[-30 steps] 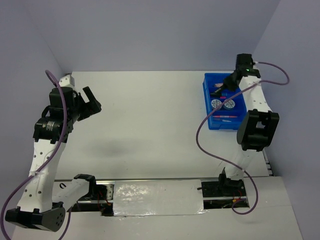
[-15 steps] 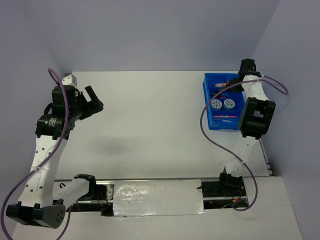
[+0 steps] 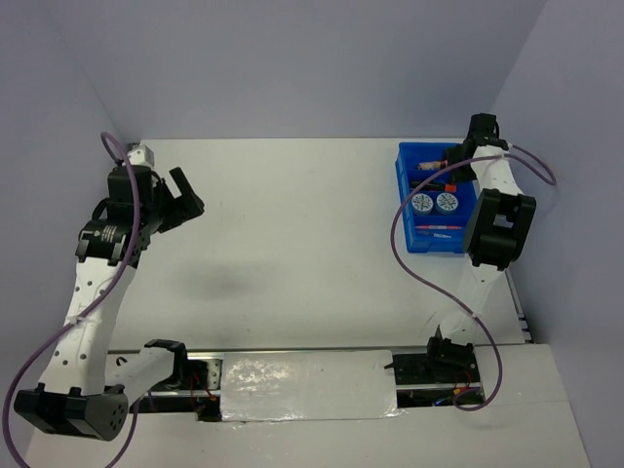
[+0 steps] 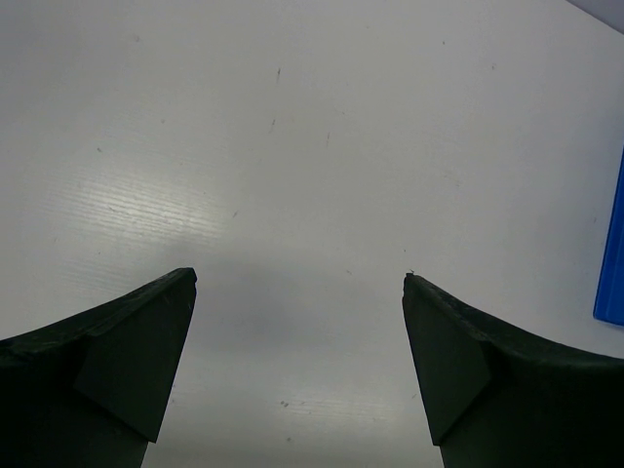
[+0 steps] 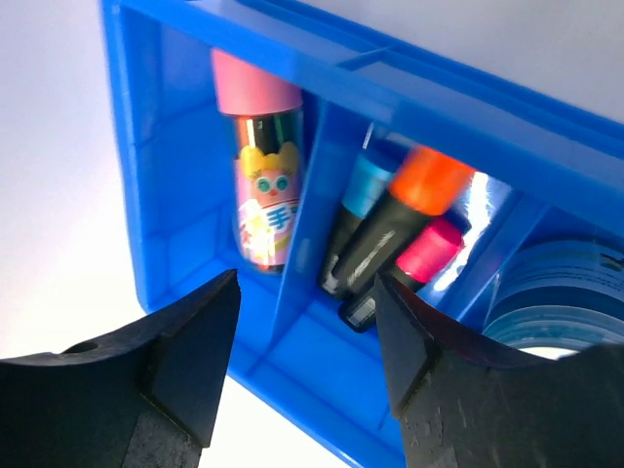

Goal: Sort the stationery into containers
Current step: Place the pen in the storage box, then reset both arms

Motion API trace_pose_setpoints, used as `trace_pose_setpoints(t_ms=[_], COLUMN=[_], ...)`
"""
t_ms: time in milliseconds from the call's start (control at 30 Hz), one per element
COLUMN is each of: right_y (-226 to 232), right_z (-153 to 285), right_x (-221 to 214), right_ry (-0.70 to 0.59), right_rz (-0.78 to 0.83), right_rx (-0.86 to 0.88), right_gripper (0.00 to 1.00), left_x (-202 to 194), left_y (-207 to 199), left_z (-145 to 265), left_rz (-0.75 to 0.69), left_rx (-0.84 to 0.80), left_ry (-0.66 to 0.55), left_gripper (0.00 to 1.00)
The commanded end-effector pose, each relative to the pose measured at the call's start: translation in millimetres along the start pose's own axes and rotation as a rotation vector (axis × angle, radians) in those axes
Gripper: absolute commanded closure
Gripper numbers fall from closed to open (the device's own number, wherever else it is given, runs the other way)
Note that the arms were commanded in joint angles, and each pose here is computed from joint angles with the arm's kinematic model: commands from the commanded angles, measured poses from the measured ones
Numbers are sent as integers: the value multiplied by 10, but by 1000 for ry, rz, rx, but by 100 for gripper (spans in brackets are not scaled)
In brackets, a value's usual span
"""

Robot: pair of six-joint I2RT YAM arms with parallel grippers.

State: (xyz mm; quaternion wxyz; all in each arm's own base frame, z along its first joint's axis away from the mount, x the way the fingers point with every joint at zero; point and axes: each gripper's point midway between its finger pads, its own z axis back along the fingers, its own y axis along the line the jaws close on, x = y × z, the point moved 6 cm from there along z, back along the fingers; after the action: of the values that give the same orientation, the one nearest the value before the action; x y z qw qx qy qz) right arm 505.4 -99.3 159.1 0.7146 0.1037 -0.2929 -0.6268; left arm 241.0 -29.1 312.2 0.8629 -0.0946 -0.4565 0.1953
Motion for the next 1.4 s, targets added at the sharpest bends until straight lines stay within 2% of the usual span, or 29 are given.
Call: trace_pose_setpoints(t_ms=[0, 100, 200, 267, 300, 333, 367, 400, 500, 533, 567, 600, 633, 667, 700, 800, 933, 1067, 1133, 1267, 1367], right_y=[193, 322, 691, 838, 803, 797, 679, 623, 143, -68, -329, -485, -786, -1032, -1104, -1591, -1928, -2304, -2396, -2660, -2742], right_z=[163, 331, 867, 1353, 1501, 1891, 1972, 2458, 2780, 3248, 3153, 3292, 3523, 3779, 3712, 4106, 4440, 4595, 4630, 4695, 4653], right_x=[117, 104, 96, 17, 40, 45, -28, -85, -448, -421, -570, -629, -692, -665, -712, -601, -480, -431, -428, -422, -510], right_ry=[-29, -35, -109, -181, -238, -284, -282, -349, -325, -382, -324, -314, -302, -313, -273, -296, -305, -332, -341, -350, -295], right_rz=[31, 108, 323, 543, 661, 713, 779, 886, 1066, 1046, 1084, 1069, 1068, 1048, 1065, 1067, 1112, 1082, 1055, 1044, 1061], right_rx=[70, 143, 266, 300, 275, 312, 294, 365, 381, 461, 448, 486, 545, 606, 582, 610, 593, 607, 622, 640, 667], right_gripper=[35, 35, 35, 33, 32, 31, 31, 30, 29, 27, 26, 20, 1, 0, 0, 0, 0, 0, 0, 0, 0], left_x=[108, 138, 177, 206, 223, 244, 275, 291, 344, 340, 318, 264, 192, 159, 107, -4, -163, -332, -464, -452, -425], left_y=[-33, -40, -42, -5, 5, 30, 40, 48, 113, 132, 180, 143, 153, 93, 94, 122, 280, 515, 644, 555, 503], left_z=[-42, -41, -29, -49, -46, -53, -47, -37, -4, 12, 51, 86, 138, 168, 200, 318, 440, 496, 482, 693, 1009], left_rz=[7, -7, -36, -57, -65, -77, -84, -92, -119, -134, -137, -152, -158, -165, -171, -175, -209, -226, -215, -157, -110], left_rx=[-9, -4, 9, 59, 75, 103, 127, 142, 195, 202, 240, 232, 215, 166, 149, 94, 107, 190, 259, 161, 66], left_ry=[-44, -37, -24, -1, 5, 8, 24, 27, 0, -7, -25, -22, -27, -36, -32, -54, -76, -109, -85, -128, -179], left_gripper=[1, 1, 1, 1, 1, 1, 1, 1, 1, 1, 1, 1, 1, 1, 1, 1, 1, 1, 1, 1, 1])
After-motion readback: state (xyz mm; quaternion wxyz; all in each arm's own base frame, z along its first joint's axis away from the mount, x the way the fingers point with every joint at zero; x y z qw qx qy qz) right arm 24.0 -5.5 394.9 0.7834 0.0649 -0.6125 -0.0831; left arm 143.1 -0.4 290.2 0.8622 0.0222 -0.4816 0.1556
